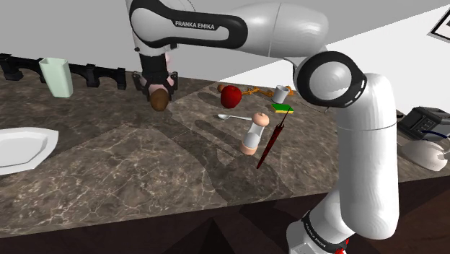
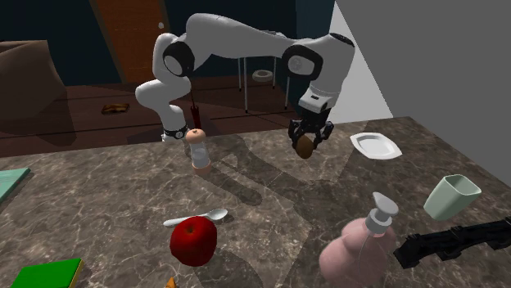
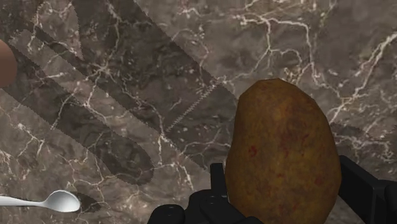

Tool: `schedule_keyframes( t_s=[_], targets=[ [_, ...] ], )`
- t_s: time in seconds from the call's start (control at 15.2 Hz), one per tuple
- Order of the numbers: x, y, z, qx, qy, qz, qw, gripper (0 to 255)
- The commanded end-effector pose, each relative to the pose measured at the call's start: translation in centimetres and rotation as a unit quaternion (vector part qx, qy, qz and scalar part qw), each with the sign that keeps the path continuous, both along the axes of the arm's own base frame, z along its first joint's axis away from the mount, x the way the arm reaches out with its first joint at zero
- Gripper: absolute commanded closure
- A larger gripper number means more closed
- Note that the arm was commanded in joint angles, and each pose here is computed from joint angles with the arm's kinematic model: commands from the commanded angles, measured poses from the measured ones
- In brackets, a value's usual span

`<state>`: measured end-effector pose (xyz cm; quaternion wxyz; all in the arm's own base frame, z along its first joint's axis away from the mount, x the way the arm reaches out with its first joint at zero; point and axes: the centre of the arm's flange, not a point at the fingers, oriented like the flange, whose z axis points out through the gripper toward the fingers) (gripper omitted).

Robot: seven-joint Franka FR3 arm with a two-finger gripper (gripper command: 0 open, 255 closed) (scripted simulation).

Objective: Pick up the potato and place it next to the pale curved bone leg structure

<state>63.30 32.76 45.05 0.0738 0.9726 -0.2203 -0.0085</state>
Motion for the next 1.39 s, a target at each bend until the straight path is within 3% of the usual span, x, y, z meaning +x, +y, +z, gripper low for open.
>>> schedule_keyframes(
  t_s=[0.0,0.26,1.32],
  targets=[
    [0.0,0.0,1.0,0.000,0.000,0.000,1.0000,255],
    [0.0,0.0,3.1,0.000,0.000,0.000,1.0000,255],
    [-4.0,-20.7,3.2,0.000,0.000,0.000,1.0000,255]
  ],
)
